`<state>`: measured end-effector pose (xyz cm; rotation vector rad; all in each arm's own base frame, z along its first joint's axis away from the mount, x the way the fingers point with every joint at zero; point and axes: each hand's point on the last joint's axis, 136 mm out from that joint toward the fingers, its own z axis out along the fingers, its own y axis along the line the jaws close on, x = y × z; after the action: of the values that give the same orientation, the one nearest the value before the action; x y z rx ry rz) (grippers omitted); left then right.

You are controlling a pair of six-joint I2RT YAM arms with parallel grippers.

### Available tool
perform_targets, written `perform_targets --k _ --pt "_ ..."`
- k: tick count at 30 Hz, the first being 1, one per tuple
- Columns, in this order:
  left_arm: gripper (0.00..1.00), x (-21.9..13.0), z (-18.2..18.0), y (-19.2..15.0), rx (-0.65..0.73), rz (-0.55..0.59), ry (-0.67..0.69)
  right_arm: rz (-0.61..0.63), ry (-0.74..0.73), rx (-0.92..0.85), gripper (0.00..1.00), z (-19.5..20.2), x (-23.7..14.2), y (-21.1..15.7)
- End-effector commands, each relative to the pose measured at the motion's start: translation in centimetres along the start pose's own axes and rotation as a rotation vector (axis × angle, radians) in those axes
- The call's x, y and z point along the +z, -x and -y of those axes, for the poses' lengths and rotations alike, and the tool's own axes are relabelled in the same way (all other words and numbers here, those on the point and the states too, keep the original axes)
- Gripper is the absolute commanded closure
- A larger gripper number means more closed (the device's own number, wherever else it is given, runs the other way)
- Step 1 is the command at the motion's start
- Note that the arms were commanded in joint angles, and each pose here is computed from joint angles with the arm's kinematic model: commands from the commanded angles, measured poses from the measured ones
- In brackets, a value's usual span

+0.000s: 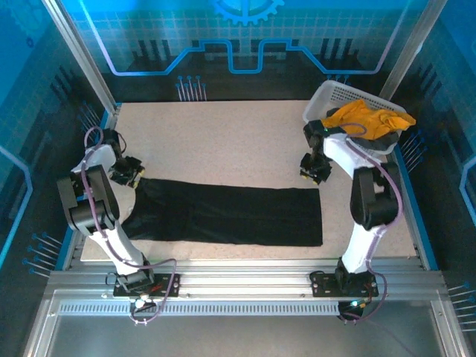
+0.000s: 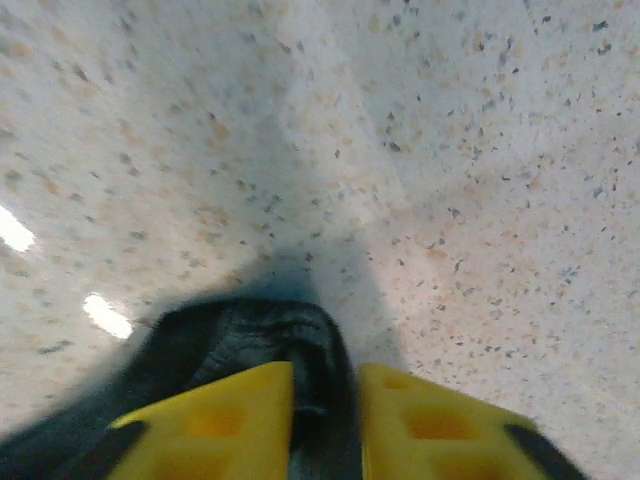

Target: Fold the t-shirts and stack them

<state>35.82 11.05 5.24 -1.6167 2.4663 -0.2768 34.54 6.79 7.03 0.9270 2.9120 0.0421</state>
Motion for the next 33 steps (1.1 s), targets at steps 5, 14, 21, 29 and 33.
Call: perform_targets --k 5,14,21,29,33 --pt "0.62 -4.7 2.1 -10.8 0.164 -0.051 -0.028 -0.082 0.114 0.065 0.49 0.6 1.2 -6.9" --pt "0.70 1.5 6.9 -29.3 0.382 -0.394 -0.030 -0.173 0.033 0.148 0.56 2.4 5.7 -6.7" --pt "0.73 6.2 9.0 -34.2 0.482 -0.496 0.076 -0.232 -0.032 0.206 0.56 2.8 6.9 -3.0" --pt "0.70 8.1 13.9 -33.8 0.509 -0.450 0.029 -0.197 0.031 0.237 0.56 1.0 7.3 3.7" --pt "0.63 5.2 16.8 -32.5 0.512 -0.382 -0.046 -0.148 0.011 0.162 0.56 0.8 6.2 6.4"
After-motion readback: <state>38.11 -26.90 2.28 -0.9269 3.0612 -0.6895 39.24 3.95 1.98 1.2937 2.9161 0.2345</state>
